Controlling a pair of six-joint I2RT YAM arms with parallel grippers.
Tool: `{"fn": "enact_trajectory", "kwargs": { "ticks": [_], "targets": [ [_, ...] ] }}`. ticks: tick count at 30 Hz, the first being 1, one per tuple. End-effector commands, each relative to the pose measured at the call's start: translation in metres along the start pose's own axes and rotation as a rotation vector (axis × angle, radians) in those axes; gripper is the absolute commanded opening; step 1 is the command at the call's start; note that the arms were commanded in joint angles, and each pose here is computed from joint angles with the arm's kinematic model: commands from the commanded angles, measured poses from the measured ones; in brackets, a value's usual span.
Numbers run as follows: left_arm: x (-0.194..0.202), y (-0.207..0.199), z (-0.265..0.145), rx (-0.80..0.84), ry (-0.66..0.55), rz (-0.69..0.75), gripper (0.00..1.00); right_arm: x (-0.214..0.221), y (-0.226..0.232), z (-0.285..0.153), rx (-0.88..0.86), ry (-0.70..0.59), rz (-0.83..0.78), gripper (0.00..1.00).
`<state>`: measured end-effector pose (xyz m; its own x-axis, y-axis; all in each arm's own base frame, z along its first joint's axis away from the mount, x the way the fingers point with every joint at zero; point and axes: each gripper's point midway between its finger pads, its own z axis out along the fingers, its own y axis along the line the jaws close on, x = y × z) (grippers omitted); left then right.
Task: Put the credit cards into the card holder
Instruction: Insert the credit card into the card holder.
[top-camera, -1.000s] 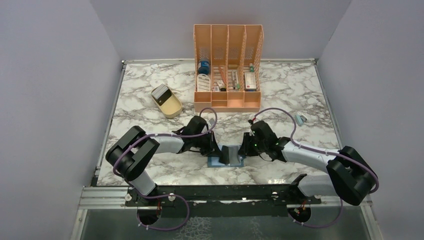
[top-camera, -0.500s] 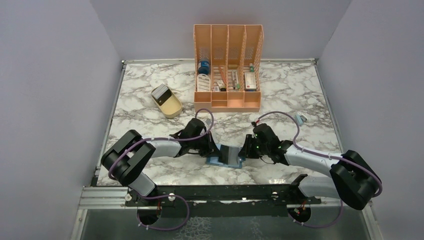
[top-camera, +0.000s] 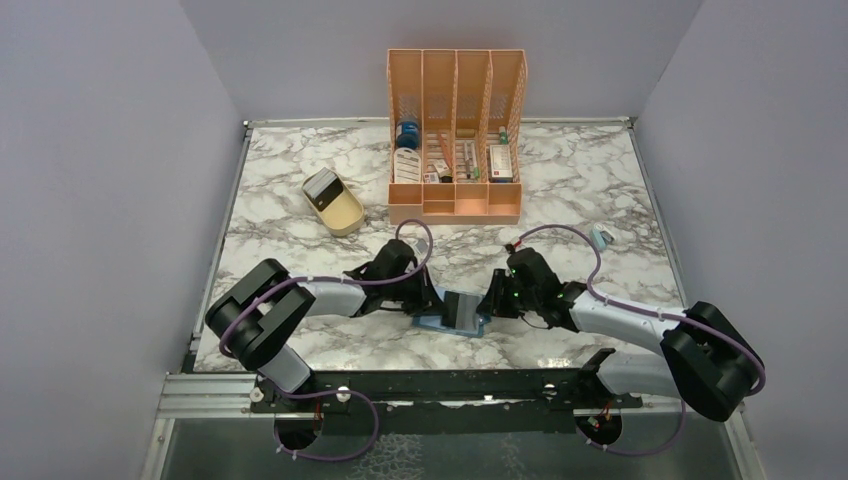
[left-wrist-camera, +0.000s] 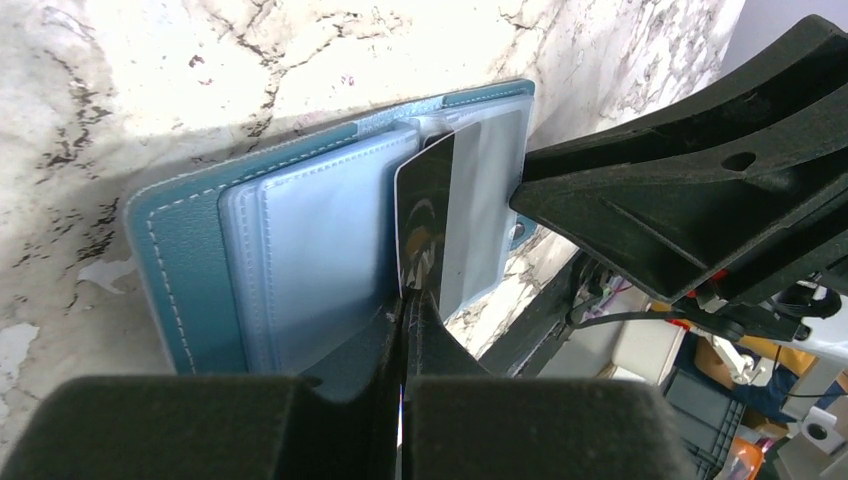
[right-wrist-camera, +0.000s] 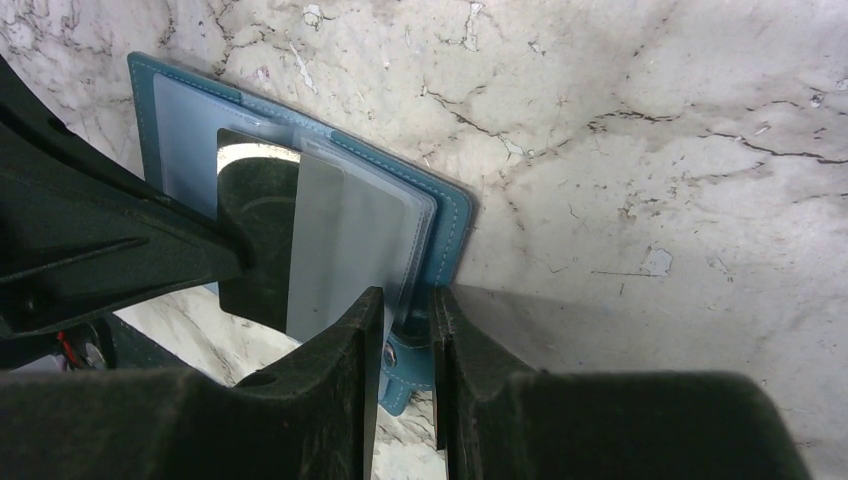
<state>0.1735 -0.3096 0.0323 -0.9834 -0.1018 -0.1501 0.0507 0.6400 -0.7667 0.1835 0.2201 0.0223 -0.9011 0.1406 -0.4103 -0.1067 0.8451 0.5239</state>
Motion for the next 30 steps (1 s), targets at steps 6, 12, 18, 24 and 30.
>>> {"fn": "enact_trajectory", "kwargs": {
  "ticks": [6, 12, 18, 24, 30],
  "targets": [
    [0.005, -0.001, 0.008, -0.018, 0.01, 0.03, 0.13, 0.016, 0.001, -0.004, -0.013, 0.053, 0.029, 0.23],
    [-0.008, -0.016, 0.0, -0.003, -0.038, 0.07, 0.32, 0.006, 0.004, -0.014, 0.001, 0.029, -0.01, 0.3],
    [-0.013, -0.023, -0.005, -0.002, -0.061, 0.099, 0.38, 0.006, 0.008, -0.024, -0.007, 0.047, -0.045, 0.35],
    [-0.01, -0.021, -0.002, -0.005, -0.045, 0.102, 0.42, 0.011, 0.005, -0.023, -0.002, 0.059, -0.035, 0.39],
    [-0.011, -0.018, -0.003, -0.031, -0.05, 0.122, 0.43, 0.014, 0.006, -0.016, -0.024, 0.063, -0.005, 0.39]
  ]
}}
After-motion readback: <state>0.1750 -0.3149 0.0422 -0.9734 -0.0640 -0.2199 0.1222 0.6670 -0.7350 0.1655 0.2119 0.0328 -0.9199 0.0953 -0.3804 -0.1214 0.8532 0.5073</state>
